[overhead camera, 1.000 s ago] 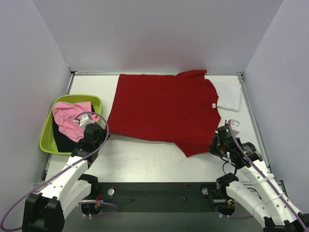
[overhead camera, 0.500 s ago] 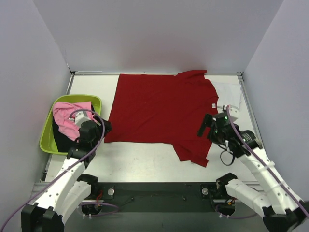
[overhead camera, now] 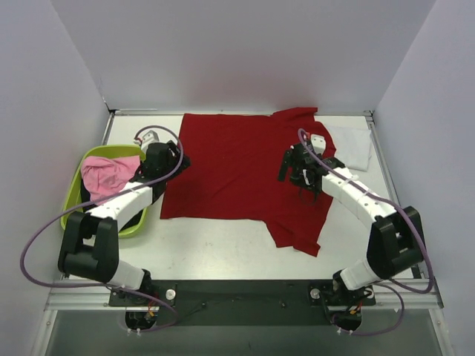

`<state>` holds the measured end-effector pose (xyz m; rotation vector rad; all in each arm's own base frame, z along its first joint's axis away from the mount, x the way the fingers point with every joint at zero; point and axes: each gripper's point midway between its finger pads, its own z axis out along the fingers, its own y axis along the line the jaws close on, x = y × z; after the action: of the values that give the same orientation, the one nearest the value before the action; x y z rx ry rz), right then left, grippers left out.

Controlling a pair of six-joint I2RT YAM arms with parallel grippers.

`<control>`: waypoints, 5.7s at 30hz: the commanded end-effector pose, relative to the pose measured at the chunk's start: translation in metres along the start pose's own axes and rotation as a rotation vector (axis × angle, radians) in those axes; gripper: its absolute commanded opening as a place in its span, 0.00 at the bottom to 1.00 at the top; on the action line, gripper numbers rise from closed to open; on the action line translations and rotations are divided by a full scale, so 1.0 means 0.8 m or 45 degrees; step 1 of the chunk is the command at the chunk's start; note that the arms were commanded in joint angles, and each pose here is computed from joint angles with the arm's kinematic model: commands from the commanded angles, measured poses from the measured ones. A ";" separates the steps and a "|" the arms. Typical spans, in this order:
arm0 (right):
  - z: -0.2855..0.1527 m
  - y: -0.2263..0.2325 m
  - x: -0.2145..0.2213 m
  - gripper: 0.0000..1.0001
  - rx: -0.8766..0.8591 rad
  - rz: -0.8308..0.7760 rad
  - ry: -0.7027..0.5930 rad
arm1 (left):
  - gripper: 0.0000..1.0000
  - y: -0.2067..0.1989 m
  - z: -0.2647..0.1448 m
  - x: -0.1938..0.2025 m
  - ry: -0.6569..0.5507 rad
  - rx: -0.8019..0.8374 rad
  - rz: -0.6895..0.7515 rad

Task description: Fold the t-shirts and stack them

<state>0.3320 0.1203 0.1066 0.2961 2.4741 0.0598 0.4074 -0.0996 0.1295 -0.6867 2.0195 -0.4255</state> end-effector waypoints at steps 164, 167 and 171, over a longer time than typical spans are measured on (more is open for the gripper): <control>0.150 -0.180 -0.275 1.00 -0.076 0.932 -0.367 | 0.80 0.001 -0.119 0.052 0.219 0.163 0.131; 0.104 -0.154 -0.268 1.00 -0.053 0.805 -0.514 | 0.80 0.002 -0.125 0.043 0.186 0.151 0.143; 0.050 -0.122 -0.250 1.00 -0.067 0.694 -0.568 | 0.81 -0.001 -0.131 0.040 0.189 0.159 0.158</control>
<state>0.4922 -0.0272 0.1001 1.0099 2.0908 0.2779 0.3006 -0.1185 0.1409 -0.4973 2.1873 -0.5450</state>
